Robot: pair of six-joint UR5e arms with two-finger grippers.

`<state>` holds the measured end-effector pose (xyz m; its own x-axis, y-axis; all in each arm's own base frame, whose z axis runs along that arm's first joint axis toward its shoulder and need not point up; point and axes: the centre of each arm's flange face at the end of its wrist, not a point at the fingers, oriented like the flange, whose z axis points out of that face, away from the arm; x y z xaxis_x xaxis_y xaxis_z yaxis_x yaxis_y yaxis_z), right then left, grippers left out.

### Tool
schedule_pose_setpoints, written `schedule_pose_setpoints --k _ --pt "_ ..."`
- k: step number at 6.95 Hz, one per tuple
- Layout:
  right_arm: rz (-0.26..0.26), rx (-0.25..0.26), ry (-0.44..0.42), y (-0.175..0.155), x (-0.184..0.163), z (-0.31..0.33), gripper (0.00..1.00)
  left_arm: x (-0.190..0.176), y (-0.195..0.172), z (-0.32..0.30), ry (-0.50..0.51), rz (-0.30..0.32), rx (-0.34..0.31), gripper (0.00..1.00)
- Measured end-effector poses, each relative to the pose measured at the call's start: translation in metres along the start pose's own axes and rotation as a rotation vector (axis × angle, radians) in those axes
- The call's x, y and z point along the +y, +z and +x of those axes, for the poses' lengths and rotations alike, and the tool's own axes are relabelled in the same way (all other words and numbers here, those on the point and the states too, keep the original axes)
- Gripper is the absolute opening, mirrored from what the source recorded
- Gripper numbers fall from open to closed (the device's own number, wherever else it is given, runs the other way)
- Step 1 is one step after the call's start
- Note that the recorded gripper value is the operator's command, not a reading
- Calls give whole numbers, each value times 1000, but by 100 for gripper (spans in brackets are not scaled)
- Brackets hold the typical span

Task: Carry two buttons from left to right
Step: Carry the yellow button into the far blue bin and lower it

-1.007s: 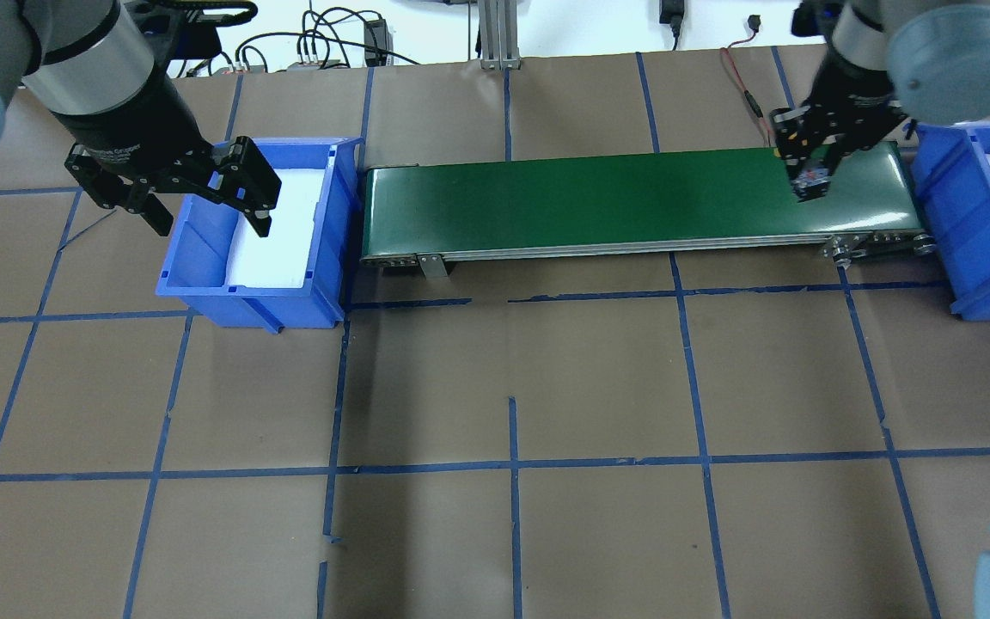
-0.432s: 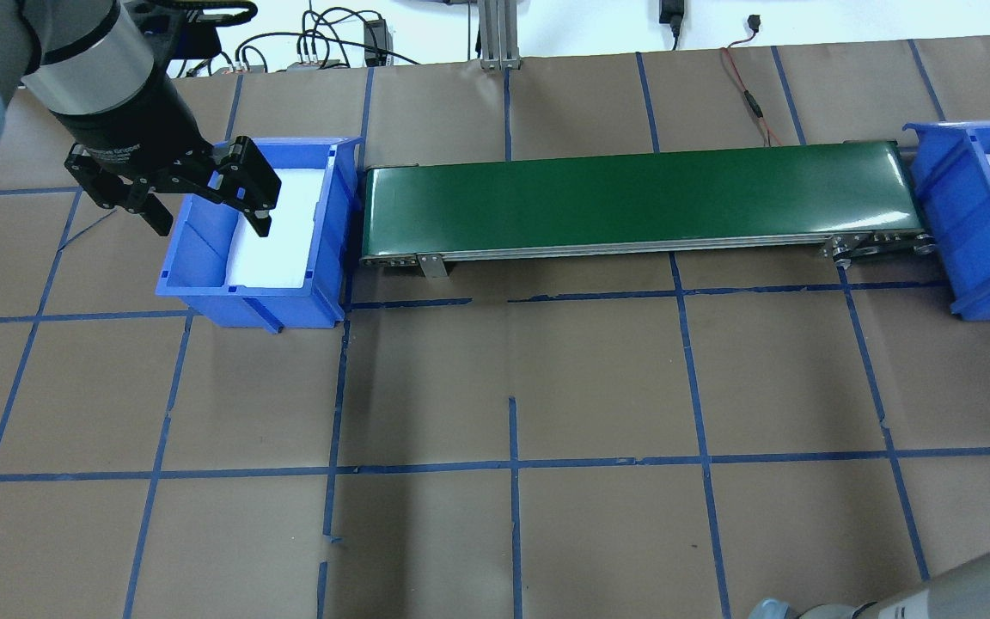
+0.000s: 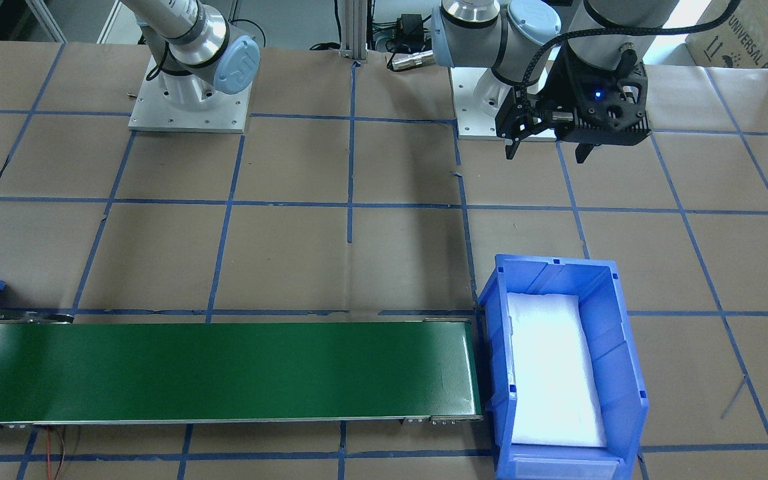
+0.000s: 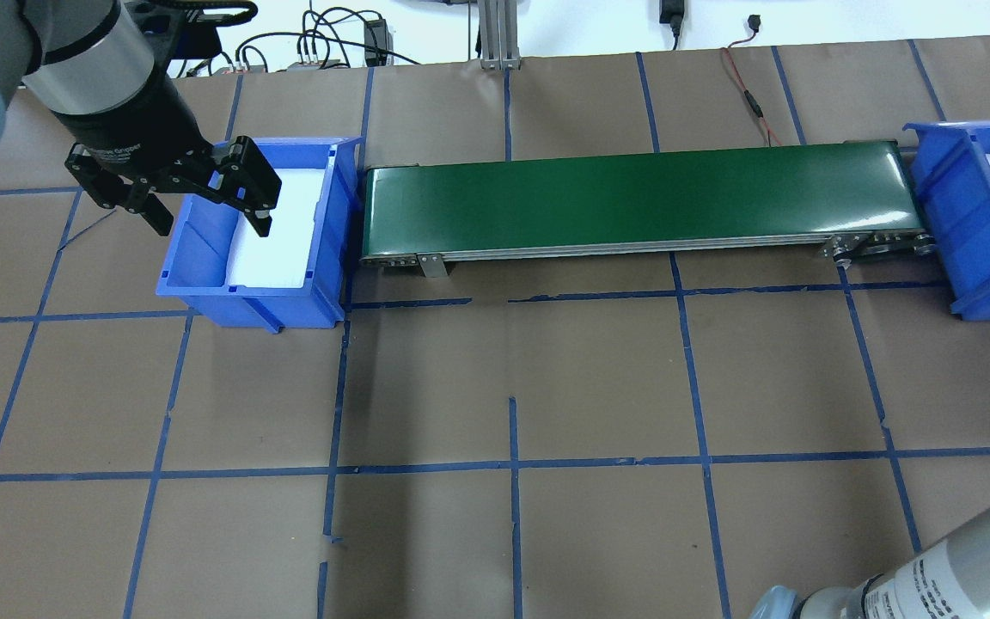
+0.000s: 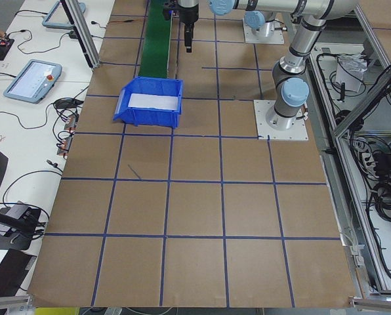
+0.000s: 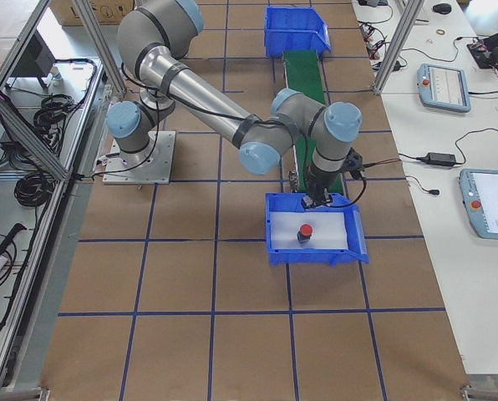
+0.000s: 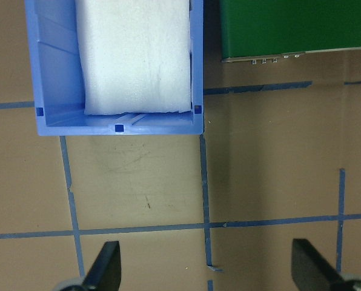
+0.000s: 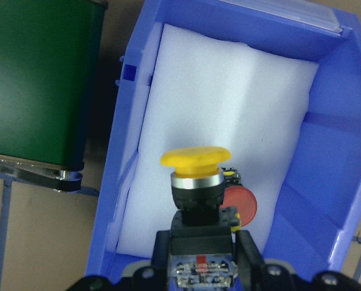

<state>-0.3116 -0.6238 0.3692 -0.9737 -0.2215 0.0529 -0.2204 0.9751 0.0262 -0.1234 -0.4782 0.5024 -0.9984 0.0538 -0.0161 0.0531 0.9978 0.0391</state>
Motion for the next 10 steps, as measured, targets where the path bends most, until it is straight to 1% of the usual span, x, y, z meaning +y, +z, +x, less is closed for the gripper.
schedule_pose_setpoints --k 2,4,5,7,10 --pt "18 -7 -6 30 -14 12 10 0 0 0 0 0 0 100" --pt "26 -9 -10 47 -24 22 11 0 0 0 0 0 0 100" --pt "28 -17 -11 57 -30 27 11 0 0 0 -1 1 0 100" --pt "49 -40 -9 73 -37 29 12 0 0 -1 -1 1 0 100" --pt "66 -56 -14 91 -44 31 11 0 0 -1 -1 1 -2 100"
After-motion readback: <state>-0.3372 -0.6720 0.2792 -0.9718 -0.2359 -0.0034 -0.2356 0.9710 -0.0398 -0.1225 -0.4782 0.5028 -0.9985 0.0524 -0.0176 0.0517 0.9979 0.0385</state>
